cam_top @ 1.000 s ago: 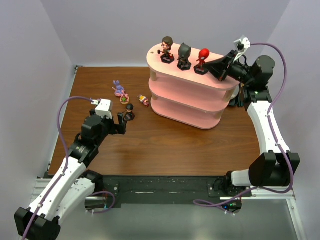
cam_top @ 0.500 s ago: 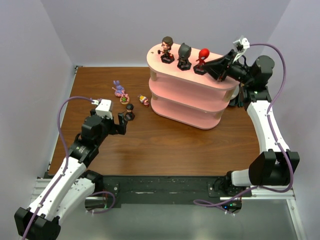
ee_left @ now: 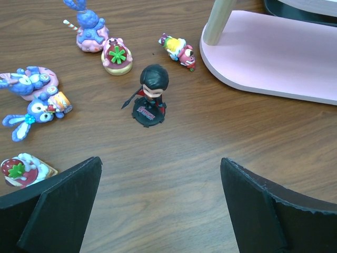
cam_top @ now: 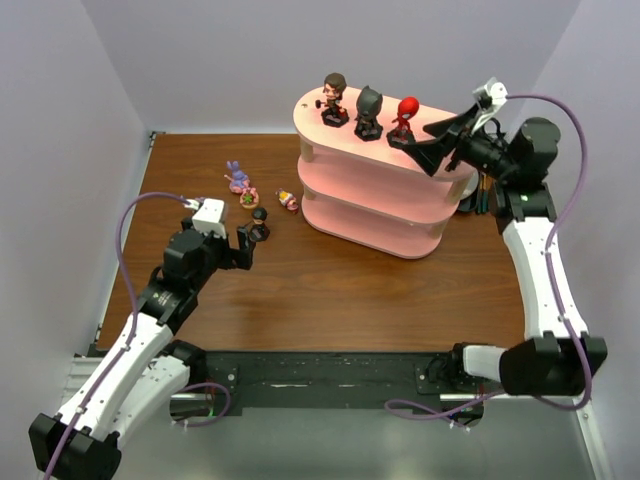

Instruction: Place and organize the plastic toys onto the shelf

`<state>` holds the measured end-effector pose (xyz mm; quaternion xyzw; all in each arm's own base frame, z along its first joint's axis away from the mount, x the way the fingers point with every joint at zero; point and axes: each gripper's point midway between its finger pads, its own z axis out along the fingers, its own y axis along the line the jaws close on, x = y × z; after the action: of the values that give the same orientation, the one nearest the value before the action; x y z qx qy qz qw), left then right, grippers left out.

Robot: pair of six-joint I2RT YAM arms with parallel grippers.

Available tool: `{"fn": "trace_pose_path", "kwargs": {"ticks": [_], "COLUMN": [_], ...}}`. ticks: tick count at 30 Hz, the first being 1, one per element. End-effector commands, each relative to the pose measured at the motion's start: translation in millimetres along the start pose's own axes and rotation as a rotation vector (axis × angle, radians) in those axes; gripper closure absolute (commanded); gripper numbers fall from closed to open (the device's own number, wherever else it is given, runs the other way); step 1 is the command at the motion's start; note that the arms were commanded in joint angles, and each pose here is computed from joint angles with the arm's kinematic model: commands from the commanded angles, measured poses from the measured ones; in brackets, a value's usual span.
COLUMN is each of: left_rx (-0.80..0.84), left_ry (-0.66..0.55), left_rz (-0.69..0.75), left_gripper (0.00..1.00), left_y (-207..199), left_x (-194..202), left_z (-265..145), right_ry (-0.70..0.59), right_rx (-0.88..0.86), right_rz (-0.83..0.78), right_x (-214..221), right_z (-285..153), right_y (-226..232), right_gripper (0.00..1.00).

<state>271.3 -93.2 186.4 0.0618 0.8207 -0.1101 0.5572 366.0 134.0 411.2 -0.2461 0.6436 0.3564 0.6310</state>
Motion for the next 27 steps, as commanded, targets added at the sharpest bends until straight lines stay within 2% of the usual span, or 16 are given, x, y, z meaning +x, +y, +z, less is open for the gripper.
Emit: {"fn": "trace_pose_path", "kwargs": {"ticks": [1, 5, 12, 17, 27], "left_rx": [0.012, 0.062, 0.044, 0.002, -0.042], "left_ry": [-0.044, -0.012, 0.041, 0.072, 0.162], "left_rz": [0.032, 0.078, 0.165, 0.196, 0.246], "left_gripper": [0.00, 0.00, 0.00, 0.00, 0.03], "left_y": [-1.1, -8.8, -5.8, 0.5, 8.2], "left_x": [-10.3, -5.7, -14.2, -16.1, -7.8], "left_z": [6.7, 14.6, 35.0, 56.4, 109.9], "right_ry": [-0.011, -0.002, 0.026, -0.006, 0.034], "right_rx": [0.109, 0.143, 0.206, 0.210, 0.196], "right_rz": [-0.044, -0.041, 0.065, 0.080, 0.114], "right_x": [-13.6, -0.5, 59.6, 80.4, 111.1], "right_z": [-31.2, -62.5, -99.3, -113.0, -118.4], "right_y": [20.9, 51.6, 78.1, 91.7, 98.9], "right_gripper": [0.16, 0.11, 0.08, 0.06, 0.06]}}
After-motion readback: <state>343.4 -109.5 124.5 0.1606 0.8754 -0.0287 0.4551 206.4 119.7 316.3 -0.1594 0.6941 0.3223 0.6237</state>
